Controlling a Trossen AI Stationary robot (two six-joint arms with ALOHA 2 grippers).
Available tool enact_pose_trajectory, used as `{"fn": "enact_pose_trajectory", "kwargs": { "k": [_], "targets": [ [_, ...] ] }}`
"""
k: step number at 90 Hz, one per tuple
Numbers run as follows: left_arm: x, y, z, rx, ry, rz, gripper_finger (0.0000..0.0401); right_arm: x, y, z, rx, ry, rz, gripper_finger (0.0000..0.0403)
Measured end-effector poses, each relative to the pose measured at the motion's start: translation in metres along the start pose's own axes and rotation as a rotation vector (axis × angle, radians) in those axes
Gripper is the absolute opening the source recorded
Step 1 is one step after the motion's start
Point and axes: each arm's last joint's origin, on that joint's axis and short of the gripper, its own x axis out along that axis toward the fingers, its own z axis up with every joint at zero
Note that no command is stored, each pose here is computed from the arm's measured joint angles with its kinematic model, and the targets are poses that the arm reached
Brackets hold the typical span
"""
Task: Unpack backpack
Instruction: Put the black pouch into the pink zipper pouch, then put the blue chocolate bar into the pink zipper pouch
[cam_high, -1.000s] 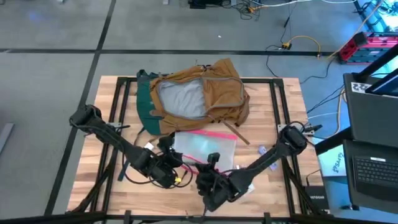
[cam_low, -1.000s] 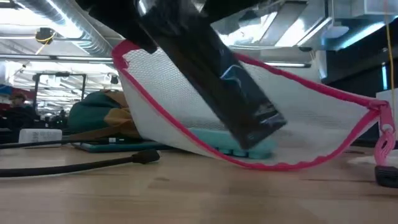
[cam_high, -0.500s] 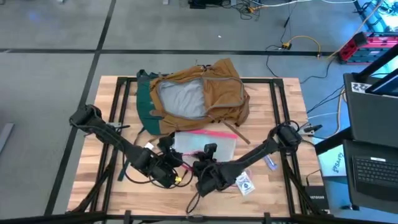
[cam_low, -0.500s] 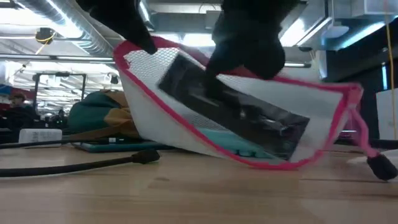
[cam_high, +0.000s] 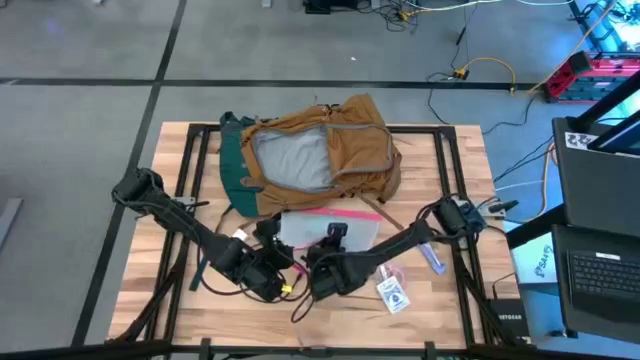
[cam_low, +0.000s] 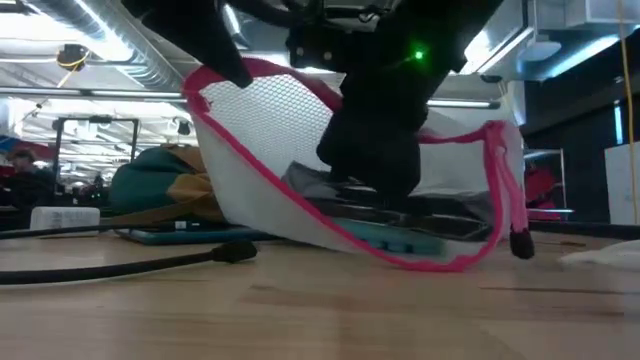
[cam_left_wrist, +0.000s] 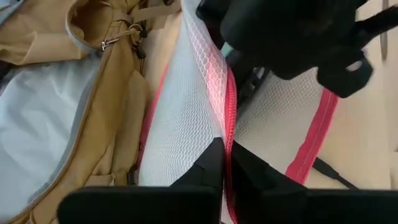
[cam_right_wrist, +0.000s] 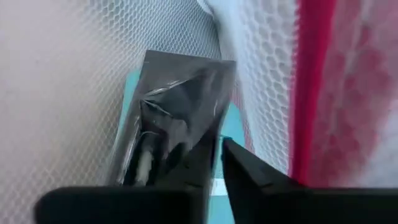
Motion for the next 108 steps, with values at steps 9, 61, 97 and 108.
{"fn": "enact_pose_trajectory", "kwargs": {
  "k": [9,61,97,108],
  "targets": [
    [0.000,0.000,0.000,0.001,0.000,0.000,0.0000,-0.007,0.002,0.003,0.001,-0.021,0.001,0.0097],
    [0.000,0.000,-0.001,0.004,0.009,-0.010,0.0000,-0.118,0.012,0.022,0.018,-0.186,0.098,0.0239],
    [-0.001,-0.001,-0.001,-0.011,0.012,-0.024,0.0000,-0.141,-0.002,-0.022,0.355,0.113,0.014,0.0230],
    [-0.001,-0.002,-0.001,-0.017,0.011,-0.026,0.0000,-0.117,-0.001,-0.032,0.442,0.275,-0.008,0.0230]
  ]
}}
